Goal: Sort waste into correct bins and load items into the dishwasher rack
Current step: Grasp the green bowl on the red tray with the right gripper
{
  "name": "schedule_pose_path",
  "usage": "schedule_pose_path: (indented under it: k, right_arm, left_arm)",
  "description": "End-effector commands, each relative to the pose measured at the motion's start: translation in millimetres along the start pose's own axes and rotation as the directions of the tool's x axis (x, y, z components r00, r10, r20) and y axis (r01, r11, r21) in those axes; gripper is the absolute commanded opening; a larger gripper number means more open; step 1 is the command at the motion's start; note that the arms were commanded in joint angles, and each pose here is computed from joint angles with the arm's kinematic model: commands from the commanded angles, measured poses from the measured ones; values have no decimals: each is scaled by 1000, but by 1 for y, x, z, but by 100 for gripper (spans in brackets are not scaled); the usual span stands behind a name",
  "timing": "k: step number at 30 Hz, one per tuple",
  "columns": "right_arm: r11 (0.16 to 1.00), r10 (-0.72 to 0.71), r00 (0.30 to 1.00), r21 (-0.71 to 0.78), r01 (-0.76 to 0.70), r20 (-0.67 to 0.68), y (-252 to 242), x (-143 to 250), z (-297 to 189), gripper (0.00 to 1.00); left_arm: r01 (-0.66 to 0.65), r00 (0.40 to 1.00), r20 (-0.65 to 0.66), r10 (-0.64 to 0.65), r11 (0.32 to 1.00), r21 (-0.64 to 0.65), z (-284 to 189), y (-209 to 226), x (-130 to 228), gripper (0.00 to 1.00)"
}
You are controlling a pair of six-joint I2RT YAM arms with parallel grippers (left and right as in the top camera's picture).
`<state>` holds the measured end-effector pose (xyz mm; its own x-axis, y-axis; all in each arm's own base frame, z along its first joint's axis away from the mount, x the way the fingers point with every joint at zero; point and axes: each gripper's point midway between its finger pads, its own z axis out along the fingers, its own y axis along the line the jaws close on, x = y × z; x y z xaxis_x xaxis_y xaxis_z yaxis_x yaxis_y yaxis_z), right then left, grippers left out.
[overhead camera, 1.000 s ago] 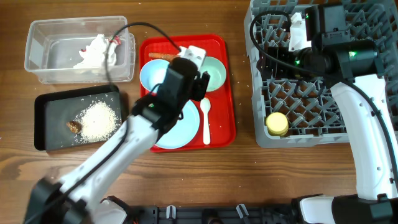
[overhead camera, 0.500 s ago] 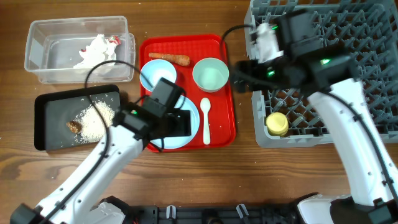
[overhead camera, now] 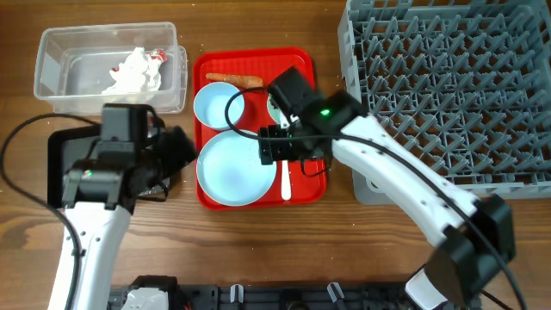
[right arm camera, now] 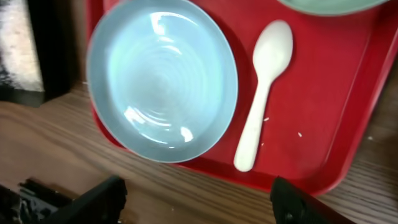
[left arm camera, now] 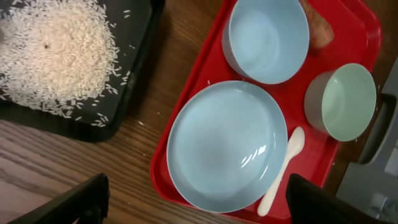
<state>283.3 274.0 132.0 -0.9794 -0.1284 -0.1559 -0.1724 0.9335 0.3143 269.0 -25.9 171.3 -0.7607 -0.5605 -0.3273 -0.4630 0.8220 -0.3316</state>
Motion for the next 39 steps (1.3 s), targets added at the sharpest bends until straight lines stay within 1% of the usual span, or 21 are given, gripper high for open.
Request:
schedule_pose_path:
  k: [1, 3, 6, 7, 10, 11, 14, 19, 24, 26, 27, 30, 34, 38, 39]
  right_arm:
    - [999, 34, 996, 7, -35, 77, 0, -23, 10, 75]
    - [995, 56, 986, 74, -68, 159, -13, -42, 14, 73]
    - [976, 132, 965, 143, -167, 226, -47, -62, 12, 72]
    - [967, 161, 957, 157, -202, 242, -61, -69, 10, 70]
    - [946, 236, 937, 161, -283, 259, -95, -85, 12, 58]
    - [940, 254, 931, 161, -301, 261, -104, -89, 14, 57]
    - [943, 259, 937, 146, -298, 236, -113, -96, 31, 55]
    - [938, 270, 949, 178, -298, 165, -124, -90, 73, 48]
    - [940, 264, 955, 187, -286, 135, -127, -86, 88, 45]
    - [941, 262, 955, 184, -285, 141, -127, -88, 88, 38]
    - [941, 261, 954, 183, -285, 146, -127, -89, 88, 31]
    - [942, 258, 955, 183, -282, 147, -127, -89, 88, 18]
    - [947, 239, 960, 186, -263, 144, -127, -89, 88, 16]
    - [952, 212, 967, 195, -237, 140, -128, -89, 86, 4]
    - [952, 207, 968, 200, -233, 143, -129, -90, 86, 4]
  left_arm:
    - [-36, 999, 16, 36, 999, 3, -2, 3, -6, 93]
    - [-46, 999, 8, 46, 999, -2, 0, 3, -6, 93]
    - [-45, 999, -4, 45, 999, -10, 4, 4, -5, 93]
    - [-45, 999, -6, 45, 999, -11, 4, 4, -5, 94]
    - [-45, 999, -6, 45, 999, -12, 4, 4, -5, 96]
    - [-45, 999, -6, 45, 999, -12, 4, 4, -5, 99]
    - [-45, 999, -6, 45, 999, -13, 4, 5, -5, 100]
    - [-45, 998, 29, 47, 997, -66, 4, 13, -12, 100]
    - [-44, 998, 32, 47, 997, -69, 4, 14, -12, 100]
    - [-44, 998, 32, 47, 997, -69, 4, 14, -12, 100]
    - [-44, 998, 32, 47, 997, -69, 4, 14, -12, 100]
    - [-44, 998, 31, 47, 997, -69, 4, 14, -12, 100]
    - [-44, 998, 31, 47, 997, -69, 4, 14, -12, 100]
    - [-44, 998, 31, 47, 997, -69, 4, 14, -12, 100]
    - [-44, 998, 31, 47, 997, -69, 4, 14, -12, 100]
